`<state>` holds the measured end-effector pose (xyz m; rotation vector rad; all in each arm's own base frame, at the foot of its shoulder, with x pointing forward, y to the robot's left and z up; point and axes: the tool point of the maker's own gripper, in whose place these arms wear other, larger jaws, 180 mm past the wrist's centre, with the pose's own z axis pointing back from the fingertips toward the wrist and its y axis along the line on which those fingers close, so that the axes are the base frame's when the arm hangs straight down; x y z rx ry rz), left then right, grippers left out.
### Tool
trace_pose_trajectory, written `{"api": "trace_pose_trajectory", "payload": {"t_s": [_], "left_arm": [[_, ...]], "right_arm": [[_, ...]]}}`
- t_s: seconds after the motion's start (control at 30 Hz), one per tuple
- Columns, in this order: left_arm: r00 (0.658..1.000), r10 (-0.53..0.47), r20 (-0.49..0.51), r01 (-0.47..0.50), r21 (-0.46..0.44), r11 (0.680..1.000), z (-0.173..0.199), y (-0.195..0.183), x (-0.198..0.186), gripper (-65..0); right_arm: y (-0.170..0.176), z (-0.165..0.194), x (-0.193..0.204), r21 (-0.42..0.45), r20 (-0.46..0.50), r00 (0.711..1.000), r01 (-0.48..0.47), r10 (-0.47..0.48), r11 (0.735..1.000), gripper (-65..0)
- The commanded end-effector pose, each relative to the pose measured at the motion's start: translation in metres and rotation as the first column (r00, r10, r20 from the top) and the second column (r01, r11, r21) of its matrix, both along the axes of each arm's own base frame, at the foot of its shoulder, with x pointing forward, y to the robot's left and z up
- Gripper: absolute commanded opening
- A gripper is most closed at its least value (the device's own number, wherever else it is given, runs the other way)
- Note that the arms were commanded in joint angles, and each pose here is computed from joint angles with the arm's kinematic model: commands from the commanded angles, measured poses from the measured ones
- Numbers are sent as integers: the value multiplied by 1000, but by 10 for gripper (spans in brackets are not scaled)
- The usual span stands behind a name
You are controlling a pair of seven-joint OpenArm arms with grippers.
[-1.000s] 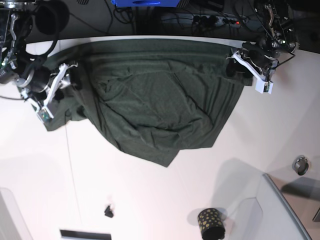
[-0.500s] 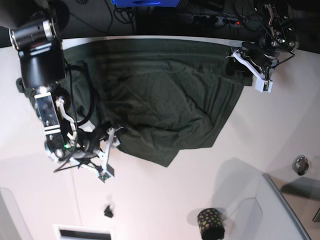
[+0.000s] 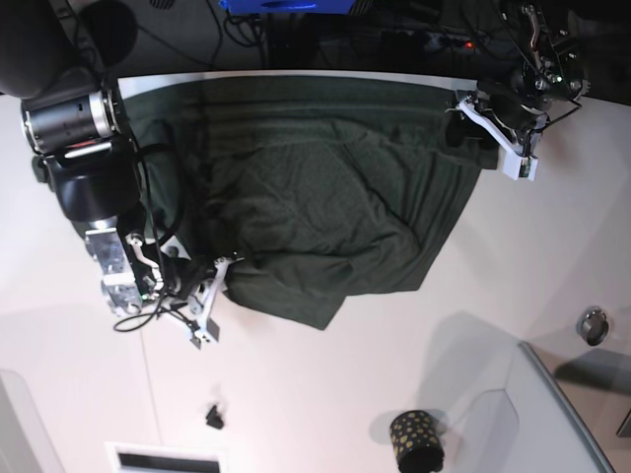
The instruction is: Layout the t-shirt on the table in an organized manner, then fold the t-shirt properly
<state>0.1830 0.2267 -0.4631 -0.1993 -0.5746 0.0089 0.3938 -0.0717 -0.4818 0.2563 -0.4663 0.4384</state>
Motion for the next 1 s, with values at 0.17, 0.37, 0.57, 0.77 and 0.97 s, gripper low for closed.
{"api": "trace_pose_trajectory", "payload": {"t_s": [0.17,0.37,0.57,0.77,0.97], "left_arm": [[999,-1,37,1,7,1000,9,4,7,-323],[999,-1,40,1,7,1000,9,4,8,-323],[999,-1,40,1,7,1000,9,4,8,-323],[999,-1,39,1,7,1000,9,4,8,-323],[999,-2,39,2,9,1000,9,4,8,-323]], "right_arm": [[12,56,26,38,219,975,-39,29,999,-641],[19,95,24,-7,286,955,-82,81,997,-642],[13,87,29,-41,225,971,-78,85,996,-639],[4,40,20,0,122,992,-26,26,1000,-540],[3,49,31,5,153,988,-23,22,1000,-275]]}}
